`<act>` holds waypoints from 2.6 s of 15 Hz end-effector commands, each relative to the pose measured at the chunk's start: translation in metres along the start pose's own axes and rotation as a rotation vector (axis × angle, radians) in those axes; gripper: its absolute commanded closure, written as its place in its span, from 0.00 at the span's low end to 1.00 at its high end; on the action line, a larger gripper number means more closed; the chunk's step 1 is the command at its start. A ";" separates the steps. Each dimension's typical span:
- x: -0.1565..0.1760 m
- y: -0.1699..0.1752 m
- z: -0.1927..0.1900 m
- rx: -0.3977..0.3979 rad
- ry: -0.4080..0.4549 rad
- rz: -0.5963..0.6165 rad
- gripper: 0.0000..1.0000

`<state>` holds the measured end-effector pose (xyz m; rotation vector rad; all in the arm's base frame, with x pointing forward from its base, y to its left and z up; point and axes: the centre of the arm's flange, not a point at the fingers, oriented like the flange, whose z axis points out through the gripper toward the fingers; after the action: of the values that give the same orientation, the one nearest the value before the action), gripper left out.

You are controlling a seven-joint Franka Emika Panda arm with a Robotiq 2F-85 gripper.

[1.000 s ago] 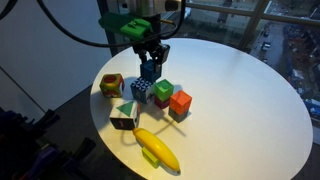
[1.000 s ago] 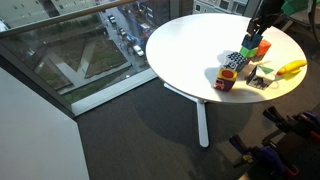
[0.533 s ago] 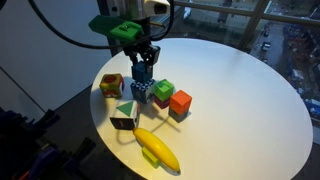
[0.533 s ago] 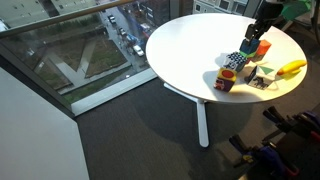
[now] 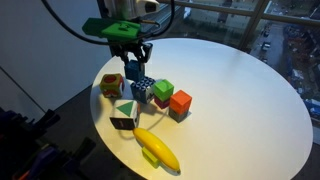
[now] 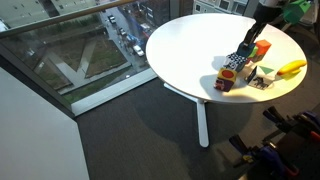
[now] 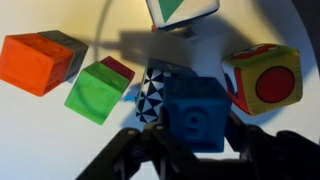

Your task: Move the blue block to the block on the left

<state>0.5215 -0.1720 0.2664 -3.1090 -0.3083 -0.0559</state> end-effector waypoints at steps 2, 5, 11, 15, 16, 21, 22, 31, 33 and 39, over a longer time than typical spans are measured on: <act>-0.013 -0.016 -0.007 -0.005 0.046 -0.153 0.70; -0.015 -0.021 -0.005 -0.022 0.069 -0.230 0.70; -0.019 -0.025 -0.006 -0.021 0.071 -0.314 0.70; -0.011 -0.024 0.004 -0.027 0.051 -0.296 0.45; -0.011 -0.024 0.004 -0.028 0.051 -0.296 0.45; -0.011 -0.024 0.003 -0.029 0.052 -0.297 0.45; -0.011 -0.024 0.003 -0.029 0.053 -0.297 0.45; -0.005 -0.040 0.003 -0.022 0.037 -0.313 0.70; -0.004 -0.048 0.001 -0.024 0.035 -0.324 0.70; -0.002 -0.075 0.000 -0.034 -0.004 -0.341 0.70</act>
<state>0.5130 -0.1120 0.2564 -3.0366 -0.8424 -0.1021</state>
